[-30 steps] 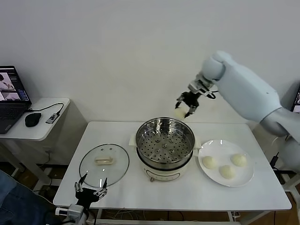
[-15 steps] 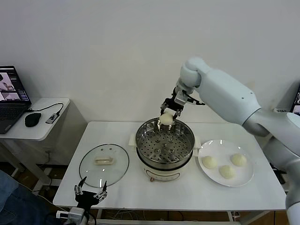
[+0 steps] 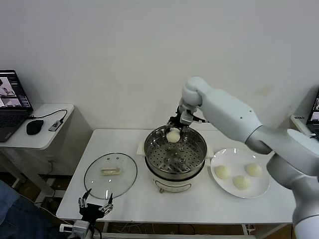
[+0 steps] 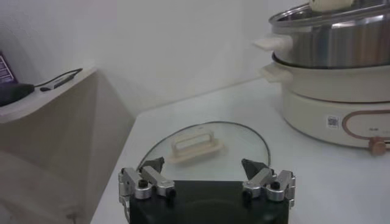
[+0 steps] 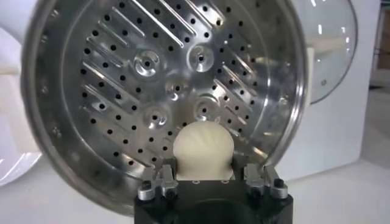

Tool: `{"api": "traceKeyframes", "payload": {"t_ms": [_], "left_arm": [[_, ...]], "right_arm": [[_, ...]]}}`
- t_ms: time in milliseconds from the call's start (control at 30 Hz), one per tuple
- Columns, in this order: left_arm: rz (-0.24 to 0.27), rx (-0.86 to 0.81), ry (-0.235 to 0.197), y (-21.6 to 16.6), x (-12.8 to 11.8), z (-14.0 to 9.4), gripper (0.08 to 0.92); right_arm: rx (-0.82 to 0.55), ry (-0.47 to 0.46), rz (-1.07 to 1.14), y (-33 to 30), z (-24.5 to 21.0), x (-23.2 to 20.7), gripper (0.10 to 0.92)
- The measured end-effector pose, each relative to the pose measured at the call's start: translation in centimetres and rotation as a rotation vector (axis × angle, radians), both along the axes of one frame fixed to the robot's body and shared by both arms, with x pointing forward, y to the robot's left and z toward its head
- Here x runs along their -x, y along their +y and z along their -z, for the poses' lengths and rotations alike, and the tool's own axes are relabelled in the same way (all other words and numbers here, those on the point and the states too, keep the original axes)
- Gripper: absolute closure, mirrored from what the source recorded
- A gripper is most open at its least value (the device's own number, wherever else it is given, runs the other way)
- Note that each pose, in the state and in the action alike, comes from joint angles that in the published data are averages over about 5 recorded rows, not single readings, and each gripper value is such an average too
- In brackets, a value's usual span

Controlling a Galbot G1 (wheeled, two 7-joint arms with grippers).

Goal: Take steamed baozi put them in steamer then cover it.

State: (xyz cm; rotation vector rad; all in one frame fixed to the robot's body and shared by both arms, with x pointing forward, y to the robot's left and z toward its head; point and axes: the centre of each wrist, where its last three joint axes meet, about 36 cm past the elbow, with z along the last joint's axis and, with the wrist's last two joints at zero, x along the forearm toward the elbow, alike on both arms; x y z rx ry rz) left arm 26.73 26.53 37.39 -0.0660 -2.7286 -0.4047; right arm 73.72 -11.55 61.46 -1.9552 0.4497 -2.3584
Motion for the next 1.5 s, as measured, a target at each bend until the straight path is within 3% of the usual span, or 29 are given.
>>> {"api": "traceKeyframes", "payload": {"t_ms": [700,800,1100,1500], "left_arm": [[0.005,0.006,0.006,-0.2,0.0,0.2,0.177],[0.006,0.008,0.006,-0.3,0.0,0.3,0.177],[0.010,0.010,0.004,-0.4,-0.1,0.2,0.177],[0.022,0.014,0.003,-0.6,0.1,-0.3,0.177]], "right_arm": [[-0.032,-0.004,0.029,-0.1,3.5,-1.0,0.462],[-0.039,-0.005,0.033,-0.1,3.6,-1.0,0.427],[-0.048,-0.006,0.088,-0.4,2.3,-0.5,0.212],[-0.239,0.037,0.422,-5.2,-5.0,2.5,0.199]]}}
